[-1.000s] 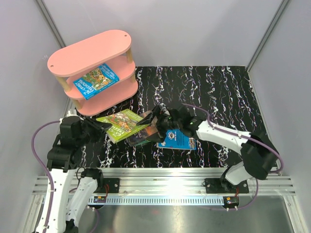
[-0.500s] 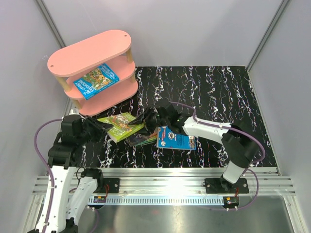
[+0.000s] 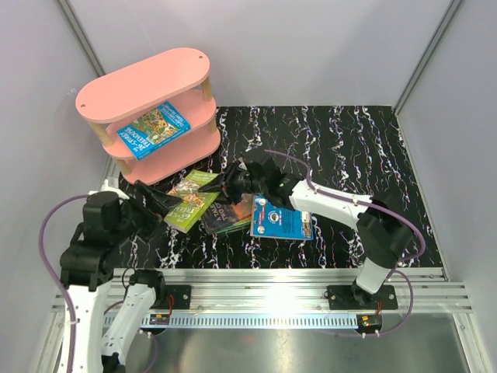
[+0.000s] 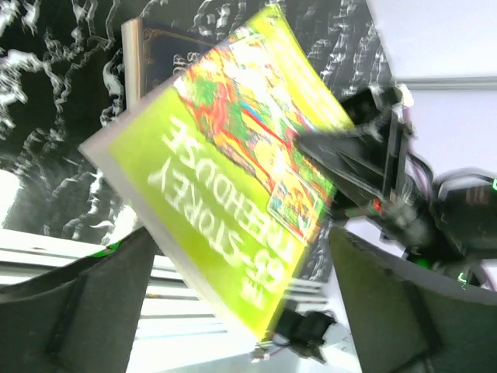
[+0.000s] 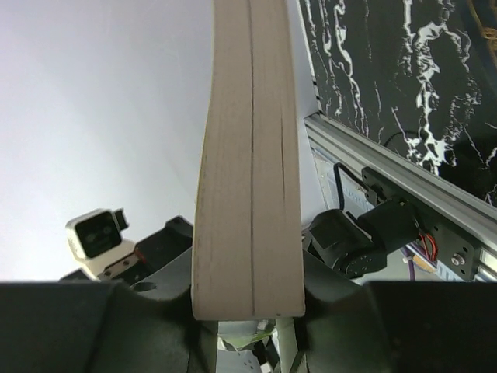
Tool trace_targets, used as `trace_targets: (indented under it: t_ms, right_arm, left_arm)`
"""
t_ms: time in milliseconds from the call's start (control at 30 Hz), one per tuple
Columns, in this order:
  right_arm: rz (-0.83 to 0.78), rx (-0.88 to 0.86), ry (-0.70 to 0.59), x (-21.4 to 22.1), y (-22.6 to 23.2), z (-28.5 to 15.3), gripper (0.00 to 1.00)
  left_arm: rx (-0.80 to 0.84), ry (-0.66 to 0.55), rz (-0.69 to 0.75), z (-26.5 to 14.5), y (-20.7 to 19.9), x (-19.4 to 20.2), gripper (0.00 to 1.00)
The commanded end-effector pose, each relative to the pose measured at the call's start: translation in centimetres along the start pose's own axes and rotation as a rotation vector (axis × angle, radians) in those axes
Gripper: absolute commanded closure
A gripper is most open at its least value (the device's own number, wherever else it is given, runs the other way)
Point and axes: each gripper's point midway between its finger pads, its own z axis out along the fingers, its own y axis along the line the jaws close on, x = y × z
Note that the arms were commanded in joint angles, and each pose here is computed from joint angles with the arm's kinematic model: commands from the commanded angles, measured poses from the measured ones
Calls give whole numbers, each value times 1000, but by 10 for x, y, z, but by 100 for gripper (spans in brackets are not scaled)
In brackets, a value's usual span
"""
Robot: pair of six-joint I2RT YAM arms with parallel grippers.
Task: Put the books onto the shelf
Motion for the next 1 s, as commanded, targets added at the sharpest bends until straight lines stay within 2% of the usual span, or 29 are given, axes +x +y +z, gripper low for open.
trace_targets:
  t_ms: [0,33,133,233,333,400,567,600,733,833,967]
  right_arm:
    - [-137,-82,1,9,50,-10,100]
    - [-143,-66,-1,8,50,-10,100]
    - [-194,-76,-14,0,71,-17,100]
    - [-220,-106,-27,-8,96,-21,100]
    - [-251,-147,-31,-15,118,-17,100]
    - [-258,-180,-35,-21,134,-10,100]
    - [-257,-248,-53,-42,159,19,100]
    - [-279,-298,-64,-43,179,16,100]
    - [-289,-366,-99,-63,196,36,100]
    - [-288,-416,-122,-73,209,44,100]
    - [-261,-458,-135,-87,213,52,100]
  left_arm:
    - [99,-19,93,-41,-30,-3,1]
    - [122,-50,128,-57,-40,-7,1]
    - [47,-59,163,-84,-34,-8,1]
    - [39,-72,184,-106,-43,-11,1]
    - [57,-67,205,-134,-61,-14,1]
    - [153,-85,241,-156,-83,-13,1]
    - [234,-78,306,-163,-102,-13,1]
    - [272,-95,326,-167,-111,-15,1]
    - [391,-165,373,-191,-129,-17,1]
    - [411,-196,388,-198,-130,-17,1]
    - [397,-144,367,-190,-125,-11,1]
